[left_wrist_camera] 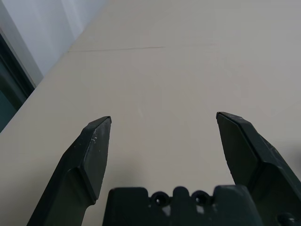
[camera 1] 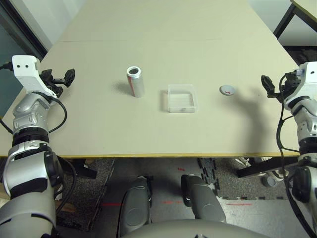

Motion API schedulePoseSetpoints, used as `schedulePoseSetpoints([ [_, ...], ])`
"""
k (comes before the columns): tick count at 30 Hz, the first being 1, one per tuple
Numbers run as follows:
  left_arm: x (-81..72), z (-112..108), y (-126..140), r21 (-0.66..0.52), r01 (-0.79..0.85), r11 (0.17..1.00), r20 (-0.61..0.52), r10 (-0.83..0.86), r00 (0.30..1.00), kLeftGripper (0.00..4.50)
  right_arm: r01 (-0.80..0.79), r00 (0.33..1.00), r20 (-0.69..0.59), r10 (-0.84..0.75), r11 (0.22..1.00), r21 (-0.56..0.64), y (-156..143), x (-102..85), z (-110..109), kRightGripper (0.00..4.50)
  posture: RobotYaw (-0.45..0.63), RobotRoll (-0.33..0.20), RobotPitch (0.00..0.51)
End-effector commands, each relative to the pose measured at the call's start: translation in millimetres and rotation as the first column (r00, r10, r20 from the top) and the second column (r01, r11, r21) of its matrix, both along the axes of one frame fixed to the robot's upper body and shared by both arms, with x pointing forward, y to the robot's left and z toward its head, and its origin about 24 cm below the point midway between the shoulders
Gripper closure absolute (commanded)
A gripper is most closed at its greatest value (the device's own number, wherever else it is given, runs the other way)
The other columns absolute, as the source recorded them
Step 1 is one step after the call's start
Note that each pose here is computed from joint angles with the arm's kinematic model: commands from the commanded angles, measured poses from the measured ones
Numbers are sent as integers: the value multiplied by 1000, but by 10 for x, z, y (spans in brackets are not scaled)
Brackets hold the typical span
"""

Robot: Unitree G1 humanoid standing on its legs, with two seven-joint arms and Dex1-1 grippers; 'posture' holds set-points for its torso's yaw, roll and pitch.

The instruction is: Pour the medicine from the bottle into the box.

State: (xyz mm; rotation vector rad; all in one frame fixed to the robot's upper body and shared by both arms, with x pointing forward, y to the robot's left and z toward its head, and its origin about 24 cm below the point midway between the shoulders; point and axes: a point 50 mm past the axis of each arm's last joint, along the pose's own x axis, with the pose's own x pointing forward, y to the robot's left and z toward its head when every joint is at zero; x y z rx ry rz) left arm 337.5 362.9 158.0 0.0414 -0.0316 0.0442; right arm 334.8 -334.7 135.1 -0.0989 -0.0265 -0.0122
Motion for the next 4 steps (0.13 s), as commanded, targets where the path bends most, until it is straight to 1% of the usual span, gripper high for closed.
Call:
schedulePoseSetpoints([
  [1,-17,11,32,22,-5,1000,-11,5,1000,17,-8,1000,-10,8,1000,9,11,10,-48,0,-92,0,194],
  [4,-26,0,35,23,-4,1000,-13,4,1000,17,-21,1000,-10,21,1000,14,34,19,-55,0,-85,0,194],
])
